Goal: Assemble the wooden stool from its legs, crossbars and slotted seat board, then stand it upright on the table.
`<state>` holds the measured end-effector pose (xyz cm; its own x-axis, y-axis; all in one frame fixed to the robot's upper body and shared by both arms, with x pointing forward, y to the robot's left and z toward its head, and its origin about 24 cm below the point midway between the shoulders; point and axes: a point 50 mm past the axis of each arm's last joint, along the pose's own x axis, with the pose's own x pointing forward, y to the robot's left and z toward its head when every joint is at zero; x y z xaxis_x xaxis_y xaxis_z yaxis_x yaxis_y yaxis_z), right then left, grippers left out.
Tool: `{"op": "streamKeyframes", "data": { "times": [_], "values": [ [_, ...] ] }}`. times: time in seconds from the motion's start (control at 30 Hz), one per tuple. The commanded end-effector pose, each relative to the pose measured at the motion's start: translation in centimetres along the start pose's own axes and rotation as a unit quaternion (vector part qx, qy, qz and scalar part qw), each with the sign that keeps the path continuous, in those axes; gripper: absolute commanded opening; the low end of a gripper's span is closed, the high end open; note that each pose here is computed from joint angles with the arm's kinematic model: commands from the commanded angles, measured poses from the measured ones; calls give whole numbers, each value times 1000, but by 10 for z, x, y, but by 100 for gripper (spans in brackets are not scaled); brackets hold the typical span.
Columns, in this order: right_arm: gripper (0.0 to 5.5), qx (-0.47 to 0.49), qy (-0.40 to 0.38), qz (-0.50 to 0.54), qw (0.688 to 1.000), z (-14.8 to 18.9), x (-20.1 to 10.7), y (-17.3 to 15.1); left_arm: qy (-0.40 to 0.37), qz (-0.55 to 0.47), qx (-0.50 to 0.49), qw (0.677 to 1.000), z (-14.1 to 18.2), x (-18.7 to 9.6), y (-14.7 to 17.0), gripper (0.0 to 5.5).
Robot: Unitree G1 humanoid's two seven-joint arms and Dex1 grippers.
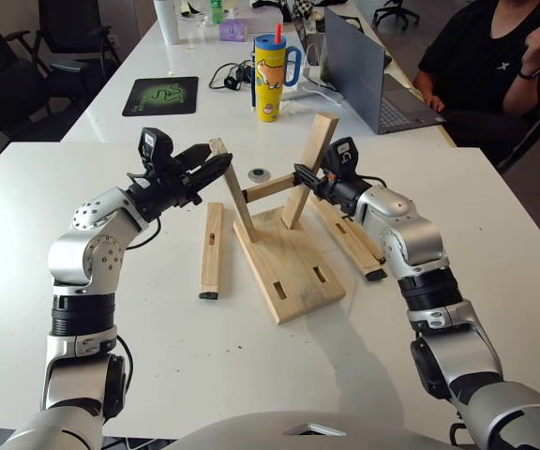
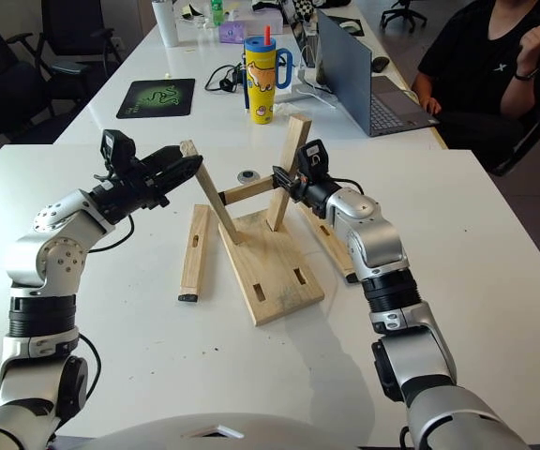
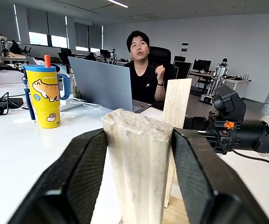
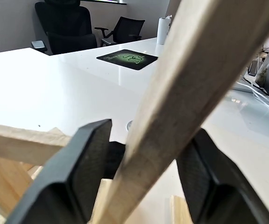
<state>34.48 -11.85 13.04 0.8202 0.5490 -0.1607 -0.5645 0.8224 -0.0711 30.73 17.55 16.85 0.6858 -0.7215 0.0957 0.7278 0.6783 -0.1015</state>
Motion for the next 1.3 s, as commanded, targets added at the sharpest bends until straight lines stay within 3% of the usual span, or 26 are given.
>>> {"op": "streamKeyframes", "data": {
  "times": [0.03, 0.4, 0.7, 1.0, 1.13, 1.2, 1.3],
  "values": [
    [306, 68, 193, 50, 978, -89, -8, 29, 4, -35, 6, 999, 0, 13, -12, 217],
    [311, 117, -33, -45, 992, -19, 7, 4, 0, -27, 9, 1000, 2, 14, -10, 217],
    [311, 118, -120, -118, 979, 21, 5, -26, -4, -22, 12, 1000, 4, 14, -8, 217],
    [311, 68, -301, -108, 945, 115, -15, -37, -7, -17, 13, 1000, 5, 15, -7, 217],
    [311, 96, -371, -100, 918, 159, -28, -45, -8, -16, 14, 1000, 5, 15, -7, 217],
    [311, 137, -387, -84, 908, 173, -30, -52, -8, -15, 14, 1000, 5, 15, -6, 217],
    [311, 181, -309, -53, 932, 149, -6, -53, -8, -14, 14, 1000, 5, 15, -6, 217]
  ]
}}
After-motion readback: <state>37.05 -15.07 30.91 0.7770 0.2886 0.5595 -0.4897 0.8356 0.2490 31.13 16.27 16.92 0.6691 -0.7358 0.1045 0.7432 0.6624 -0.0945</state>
